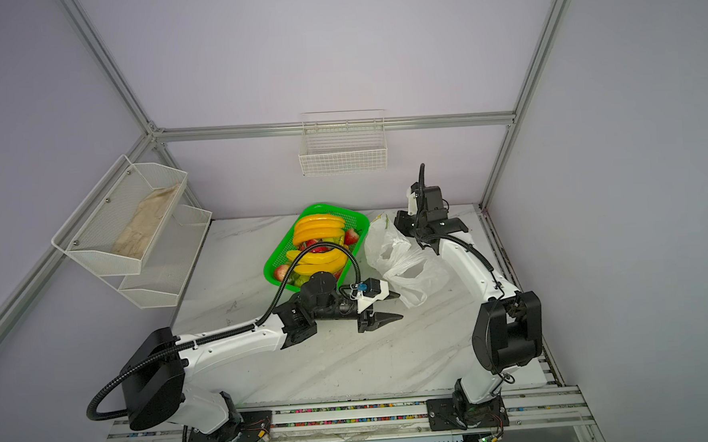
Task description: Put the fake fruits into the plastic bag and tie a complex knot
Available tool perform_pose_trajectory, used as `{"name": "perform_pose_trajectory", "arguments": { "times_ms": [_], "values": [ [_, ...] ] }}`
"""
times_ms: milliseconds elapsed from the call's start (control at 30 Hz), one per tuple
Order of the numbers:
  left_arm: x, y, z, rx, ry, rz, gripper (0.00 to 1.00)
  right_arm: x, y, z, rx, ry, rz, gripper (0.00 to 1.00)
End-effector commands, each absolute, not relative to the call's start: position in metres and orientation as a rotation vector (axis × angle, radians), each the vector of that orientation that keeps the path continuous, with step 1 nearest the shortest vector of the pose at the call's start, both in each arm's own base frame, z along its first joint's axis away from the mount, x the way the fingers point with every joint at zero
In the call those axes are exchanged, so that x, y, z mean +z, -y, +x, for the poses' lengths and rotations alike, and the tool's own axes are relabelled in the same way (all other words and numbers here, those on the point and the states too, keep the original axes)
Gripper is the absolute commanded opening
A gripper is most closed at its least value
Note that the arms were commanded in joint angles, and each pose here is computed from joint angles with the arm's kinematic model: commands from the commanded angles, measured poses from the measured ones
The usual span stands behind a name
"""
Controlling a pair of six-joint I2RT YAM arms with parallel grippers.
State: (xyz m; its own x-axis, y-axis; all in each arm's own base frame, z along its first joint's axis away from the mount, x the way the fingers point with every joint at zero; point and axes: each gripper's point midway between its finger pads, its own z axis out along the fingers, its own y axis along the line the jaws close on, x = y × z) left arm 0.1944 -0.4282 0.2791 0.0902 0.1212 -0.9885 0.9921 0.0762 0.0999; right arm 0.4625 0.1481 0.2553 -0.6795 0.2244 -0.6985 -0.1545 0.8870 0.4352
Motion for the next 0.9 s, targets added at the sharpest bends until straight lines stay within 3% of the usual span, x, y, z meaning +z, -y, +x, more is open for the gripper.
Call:
{"name": "perform_pose_trajectory", "arguments": {
  "times_ms": [0, 200, 300, 600, 867],
  "values": [
    [0.307, 0.395, 0.195, -0.934, -1.231, 1.153, 0.62, 0.268, -0.14, 0.454, 0.564, -2.218, 0.034, 0.0],
    [0.305, 0.338, 0.242, -0.651, -1.398, 0.811, 0.74, 0.264, -0.142, 0.446, 0.594, -2.229, 0.05, 0.0],
    [0.326, 0.332, 0.255, -0.576, -1.43, 0.759, 0.75, 0.263, -0.144, 0.443, 0.614, -2.224, 0.045, 0.0],
    [0.404, 0.37, 0.256, -0.625, -1.344, 0.706, 0.86, 0.263, -0.146, 0.435, 0.662, -2.206, 0.063, 0.0],
    [0.395, 0.406, 0.285, -0.454, -1.402, 0.746, 0.94, 0.264, -0.151, 0.434, 0.692, -2.196, 0.043, 0.0]
  ]
}}
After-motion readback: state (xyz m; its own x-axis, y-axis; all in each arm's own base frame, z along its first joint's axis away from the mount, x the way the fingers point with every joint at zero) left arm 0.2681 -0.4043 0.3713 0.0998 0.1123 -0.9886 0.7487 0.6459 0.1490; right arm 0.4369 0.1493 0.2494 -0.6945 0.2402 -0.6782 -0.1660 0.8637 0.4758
